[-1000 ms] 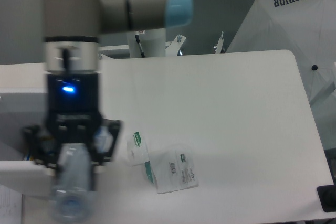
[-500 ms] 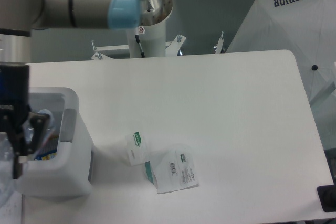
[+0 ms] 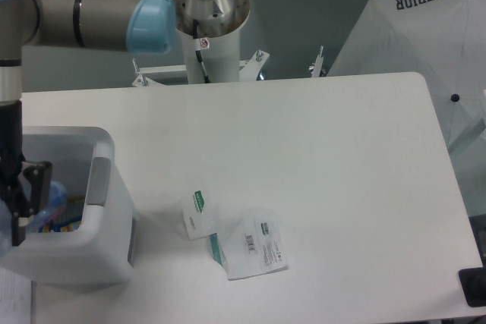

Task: Place the trash in the trash can
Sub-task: 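Lower the bottle into the bin and open the gripper, then move the open gripper back over the white paper wrapper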

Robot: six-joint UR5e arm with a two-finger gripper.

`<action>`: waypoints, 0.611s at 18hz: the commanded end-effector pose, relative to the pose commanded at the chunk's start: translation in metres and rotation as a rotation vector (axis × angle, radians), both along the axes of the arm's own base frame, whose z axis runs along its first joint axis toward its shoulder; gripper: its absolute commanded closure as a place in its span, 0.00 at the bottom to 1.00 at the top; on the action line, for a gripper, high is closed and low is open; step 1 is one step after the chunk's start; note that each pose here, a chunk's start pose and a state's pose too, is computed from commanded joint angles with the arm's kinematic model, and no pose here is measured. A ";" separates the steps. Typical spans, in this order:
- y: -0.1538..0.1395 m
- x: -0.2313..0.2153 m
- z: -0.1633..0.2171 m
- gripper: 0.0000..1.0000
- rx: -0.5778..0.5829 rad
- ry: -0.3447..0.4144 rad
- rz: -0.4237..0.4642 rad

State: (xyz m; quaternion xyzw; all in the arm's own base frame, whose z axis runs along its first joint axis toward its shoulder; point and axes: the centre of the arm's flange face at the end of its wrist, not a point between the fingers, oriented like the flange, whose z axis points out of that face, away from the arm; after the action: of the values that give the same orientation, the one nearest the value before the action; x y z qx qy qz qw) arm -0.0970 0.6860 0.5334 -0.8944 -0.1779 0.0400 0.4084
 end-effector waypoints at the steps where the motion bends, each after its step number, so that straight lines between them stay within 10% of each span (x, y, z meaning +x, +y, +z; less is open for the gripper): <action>1: 0.000 -0.002 -0.003 0.00 -0.004 -0.004 0.005; 11: -0.068 -0.184 0.011 0.00 0.013 -0.004 0.270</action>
State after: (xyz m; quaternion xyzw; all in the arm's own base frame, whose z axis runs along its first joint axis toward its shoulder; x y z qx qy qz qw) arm -0.2813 0.6181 0.5441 -0.8597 -0.2977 0.0917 0.4048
